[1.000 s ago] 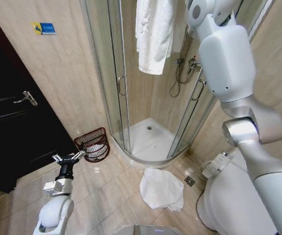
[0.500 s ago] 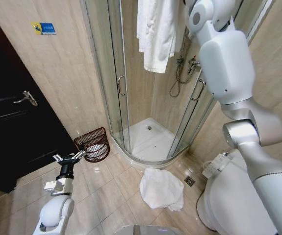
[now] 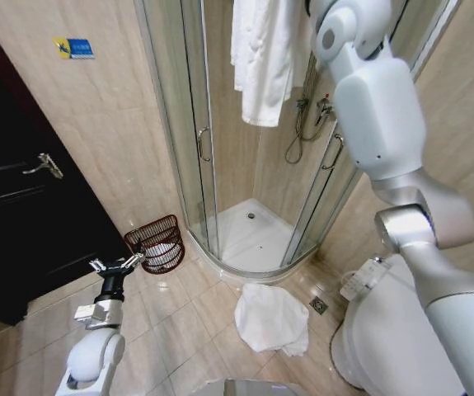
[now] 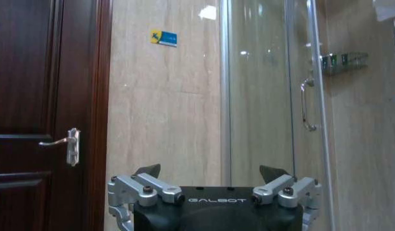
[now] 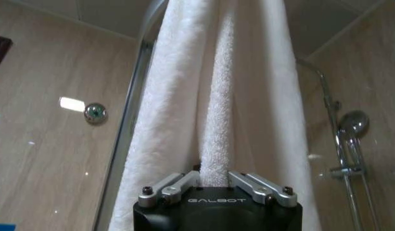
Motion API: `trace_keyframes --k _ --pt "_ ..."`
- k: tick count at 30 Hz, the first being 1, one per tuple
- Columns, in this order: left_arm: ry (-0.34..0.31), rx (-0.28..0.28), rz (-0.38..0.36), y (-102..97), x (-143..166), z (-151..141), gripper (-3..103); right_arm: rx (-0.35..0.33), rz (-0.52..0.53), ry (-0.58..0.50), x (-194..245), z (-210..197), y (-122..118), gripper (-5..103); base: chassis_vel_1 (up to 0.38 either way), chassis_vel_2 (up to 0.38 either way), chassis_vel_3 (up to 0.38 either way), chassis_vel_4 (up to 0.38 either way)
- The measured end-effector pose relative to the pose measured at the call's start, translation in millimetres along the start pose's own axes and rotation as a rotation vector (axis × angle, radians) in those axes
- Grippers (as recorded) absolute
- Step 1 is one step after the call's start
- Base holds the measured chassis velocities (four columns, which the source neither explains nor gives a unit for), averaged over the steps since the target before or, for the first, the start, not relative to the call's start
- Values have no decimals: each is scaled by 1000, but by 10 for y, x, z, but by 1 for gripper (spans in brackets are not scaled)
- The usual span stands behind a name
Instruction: Discard the used towel into the hamper.
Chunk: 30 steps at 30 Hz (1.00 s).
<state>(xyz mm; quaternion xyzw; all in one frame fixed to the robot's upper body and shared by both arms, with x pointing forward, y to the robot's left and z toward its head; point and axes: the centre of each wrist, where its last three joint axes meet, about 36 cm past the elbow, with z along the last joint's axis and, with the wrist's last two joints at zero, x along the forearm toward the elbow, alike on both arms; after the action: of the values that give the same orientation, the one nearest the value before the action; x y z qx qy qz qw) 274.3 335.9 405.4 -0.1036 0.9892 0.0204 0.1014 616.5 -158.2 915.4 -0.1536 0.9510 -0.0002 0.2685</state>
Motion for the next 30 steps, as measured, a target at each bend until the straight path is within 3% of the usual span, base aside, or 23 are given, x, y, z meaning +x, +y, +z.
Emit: trace_keyframes --k 30 --pt "1 -10 -31 116 99 12 100 -26 -15 159 828 1098 18 4 0 0 0 0"
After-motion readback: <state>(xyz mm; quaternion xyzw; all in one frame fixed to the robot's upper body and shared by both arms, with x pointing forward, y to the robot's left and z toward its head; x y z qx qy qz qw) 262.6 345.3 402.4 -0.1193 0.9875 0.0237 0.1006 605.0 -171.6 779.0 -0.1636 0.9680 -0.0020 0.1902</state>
